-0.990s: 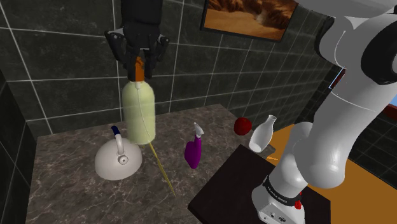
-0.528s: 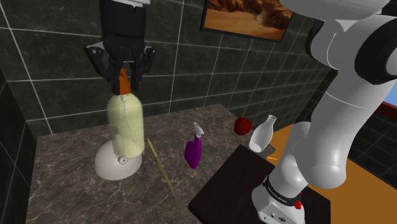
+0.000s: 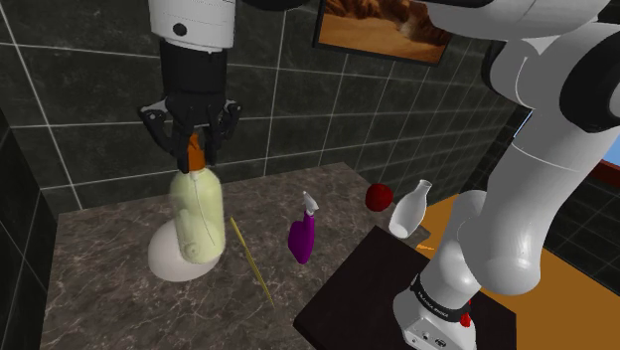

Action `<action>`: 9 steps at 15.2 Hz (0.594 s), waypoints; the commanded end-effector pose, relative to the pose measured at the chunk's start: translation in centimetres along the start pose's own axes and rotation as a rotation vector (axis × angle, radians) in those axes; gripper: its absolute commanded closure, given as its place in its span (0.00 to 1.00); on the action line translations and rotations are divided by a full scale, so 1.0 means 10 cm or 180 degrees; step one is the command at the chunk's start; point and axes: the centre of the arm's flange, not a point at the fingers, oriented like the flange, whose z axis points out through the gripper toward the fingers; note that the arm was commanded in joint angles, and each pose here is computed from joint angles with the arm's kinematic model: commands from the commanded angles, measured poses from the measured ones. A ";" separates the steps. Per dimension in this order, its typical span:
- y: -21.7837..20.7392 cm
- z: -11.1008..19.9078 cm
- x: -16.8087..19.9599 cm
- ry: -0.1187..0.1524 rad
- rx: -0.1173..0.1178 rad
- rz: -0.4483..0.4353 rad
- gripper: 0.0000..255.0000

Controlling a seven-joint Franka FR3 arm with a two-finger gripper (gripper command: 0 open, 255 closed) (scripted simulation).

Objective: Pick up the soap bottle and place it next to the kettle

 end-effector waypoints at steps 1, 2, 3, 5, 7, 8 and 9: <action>0.00 0.11 -0.01 0.0003 0.0002 0.0000 1.00; 0.00 0.16 -0.01 0.0003 0.0002 0.0000 1.00; 0.00 0.22 -0.01 0.0003 0.0002 0.0000 1.00; 0.00 0.32 -0.01 0.0003 0.0002 0.0000 1.00; 0.00 0.43 -0.01 0.0003 0.0002 0.0000 1.00; 0.00 0.48 -0.01 0.0003 0.0002 0.0000 1.00; 0.01 0.53 -0.01 0.0003 0.0002 0.0000 1.00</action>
